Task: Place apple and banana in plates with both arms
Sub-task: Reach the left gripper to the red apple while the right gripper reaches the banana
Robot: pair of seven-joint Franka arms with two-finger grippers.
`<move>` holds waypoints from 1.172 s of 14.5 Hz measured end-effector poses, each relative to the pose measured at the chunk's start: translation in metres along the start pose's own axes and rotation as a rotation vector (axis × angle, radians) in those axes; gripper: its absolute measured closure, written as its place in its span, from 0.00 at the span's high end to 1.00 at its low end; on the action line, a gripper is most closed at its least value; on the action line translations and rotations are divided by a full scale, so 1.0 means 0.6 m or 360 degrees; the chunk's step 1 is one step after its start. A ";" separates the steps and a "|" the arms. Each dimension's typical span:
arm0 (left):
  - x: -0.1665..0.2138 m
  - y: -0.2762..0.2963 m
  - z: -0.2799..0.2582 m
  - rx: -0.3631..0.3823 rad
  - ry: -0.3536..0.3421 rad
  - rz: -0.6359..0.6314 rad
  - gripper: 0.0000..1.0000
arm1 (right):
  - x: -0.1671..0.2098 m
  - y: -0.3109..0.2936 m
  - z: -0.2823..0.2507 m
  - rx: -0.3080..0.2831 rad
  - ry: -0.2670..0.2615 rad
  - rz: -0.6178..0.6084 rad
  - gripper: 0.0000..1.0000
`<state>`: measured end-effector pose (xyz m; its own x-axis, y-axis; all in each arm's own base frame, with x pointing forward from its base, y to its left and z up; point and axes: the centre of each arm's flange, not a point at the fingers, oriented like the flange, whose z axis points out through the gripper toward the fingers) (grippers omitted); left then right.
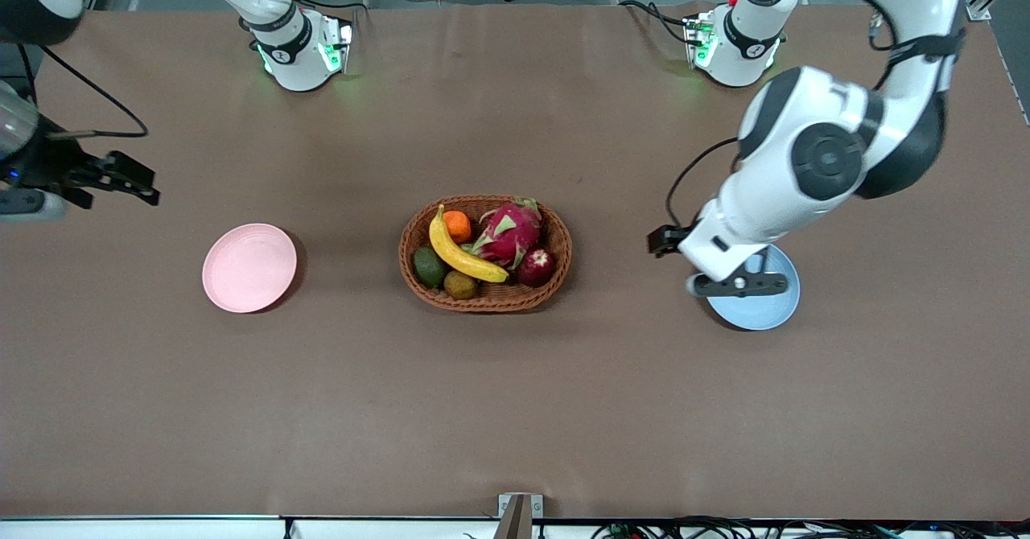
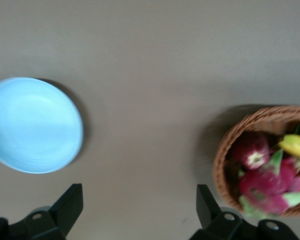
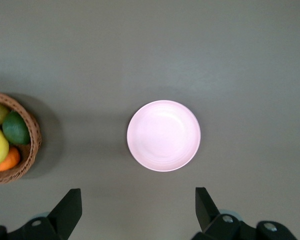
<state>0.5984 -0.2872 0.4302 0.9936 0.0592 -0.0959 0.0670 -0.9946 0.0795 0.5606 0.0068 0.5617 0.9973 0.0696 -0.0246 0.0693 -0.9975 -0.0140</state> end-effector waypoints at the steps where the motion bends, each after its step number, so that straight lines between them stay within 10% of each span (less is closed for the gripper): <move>1: -0.004 0.026 0.022 -0.0011 0.0004 -0.0064 1.00 | 0.006 -0.015 0.015 0.0000 -0.0032 -0.0025 1.00; 17: -0.078 0.253 0.323 -0.0164 -0.0012 -0.0748 1.00 | 0.102 -0.371 0.303 0.0253 -0.0142 -0.0483 0.93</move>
<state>0.5444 -0.4572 0.2543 0.8528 0.4996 -0.1520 0.5179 -0.8464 0.1239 0.6019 0.2354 0.3815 0.9253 0.3702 -0.0823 0.3501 -0.9173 -0.1896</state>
